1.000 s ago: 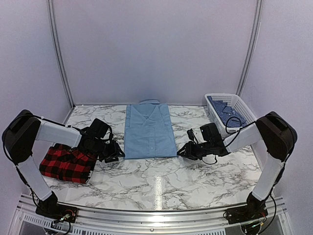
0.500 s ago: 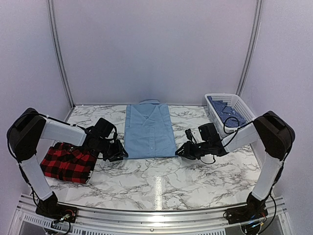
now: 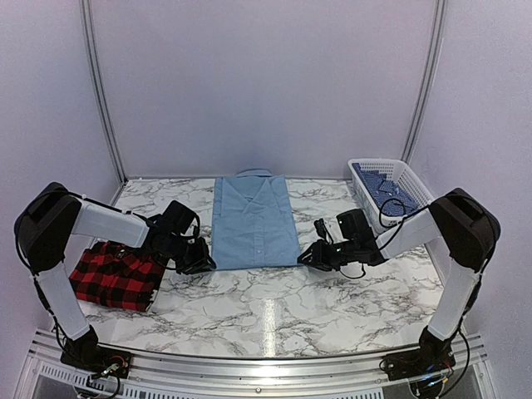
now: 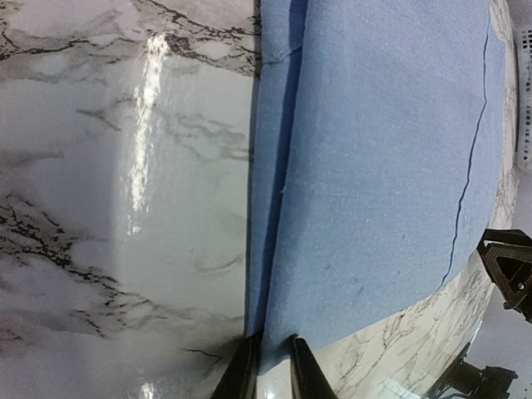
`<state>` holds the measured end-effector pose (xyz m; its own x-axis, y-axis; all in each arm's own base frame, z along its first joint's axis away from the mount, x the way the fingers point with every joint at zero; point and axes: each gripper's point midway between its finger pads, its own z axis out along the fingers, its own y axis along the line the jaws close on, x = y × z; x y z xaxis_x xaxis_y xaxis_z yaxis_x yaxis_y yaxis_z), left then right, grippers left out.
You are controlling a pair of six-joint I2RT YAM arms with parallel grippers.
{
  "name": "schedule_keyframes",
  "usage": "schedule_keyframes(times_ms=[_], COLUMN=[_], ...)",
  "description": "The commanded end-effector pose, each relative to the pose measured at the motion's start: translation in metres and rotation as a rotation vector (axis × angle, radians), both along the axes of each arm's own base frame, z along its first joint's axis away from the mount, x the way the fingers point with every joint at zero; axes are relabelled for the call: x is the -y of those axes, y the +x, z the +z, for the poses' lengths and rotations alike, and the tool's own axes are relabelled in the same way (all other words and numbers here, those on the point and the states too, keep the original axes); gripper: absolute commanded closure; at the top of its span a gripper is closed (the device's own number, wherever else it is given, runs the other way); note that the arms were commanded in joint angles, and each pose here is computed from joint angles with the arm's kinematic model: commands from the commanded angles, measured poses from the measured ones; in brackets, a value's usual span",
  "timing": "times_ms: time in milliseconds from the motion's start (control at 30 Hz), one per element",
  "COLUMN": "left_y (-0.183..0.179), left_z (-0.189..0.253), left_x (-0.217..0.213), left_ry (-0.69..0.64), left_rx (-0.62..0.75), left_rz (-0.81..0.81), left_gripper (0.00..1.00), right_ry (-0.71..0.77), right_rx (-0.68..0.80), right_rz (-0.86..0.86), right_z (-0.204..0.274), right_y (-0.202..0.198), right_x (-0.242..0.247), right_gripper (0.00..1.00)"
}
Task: Fold and stack the long sleeve shirts
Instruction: Pick up the 2/3-rectangle-folded shirt from the center of the board.
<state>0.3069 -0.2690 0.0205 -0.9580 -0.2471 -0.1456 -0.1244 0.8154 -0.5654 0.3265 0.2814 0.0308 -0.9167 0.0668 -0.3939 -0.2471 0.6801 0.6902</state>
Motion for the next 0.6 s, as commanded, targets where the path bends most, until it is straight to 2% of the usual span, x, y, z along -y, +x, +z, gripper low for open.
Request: schedule_keyframes(times_ms=[0, 233, 300, 400, 500, 567], left_y=[-0.013, -0.011, -0.011, -0.011, -0.012, -0.015], left_z=[-0.012, -0.009, -0.008, -0.007, -0.004, -0.002], left_x=[-0.003, 0.000, 0.001, 0.002, 0.003, 0.003], left_ry=[0.027, 0.005, 0.000, -0.003, -0.008, -0.011], left_rx=[-0.064, -0.059, -0.060, -0.055, -0.047, -0.040], left_rz=[-0.003, -0.004, -0.006, -0.009, -0.017, -0.022], left_gripper=[0.87, 0.99, 1.00, 1.00, 1.00, 1.00], right_ry=[-0.049, -0.048, -0.037, -0.028, -0.017, -0.010], right_rx=[-0.056, -0.070, -0.072, -0.065, -0.058, -0.050], right_rz=[0.008, 0.011, 0.009, 0.003, 0.001, 0.001], right_z=[-0.017, -0.023, -0.024, -0.021, -0.016, -0.011], right_y=[-0.014, -0.017, -0.017, -0.014, -0.012, -0.013], right_x=[0.002, 0.000, -0.001, -0.003, -0.004, -0.004], right_gripper=[0.72, 0.73, 0.75, 0.82, 0.98, 1.00])
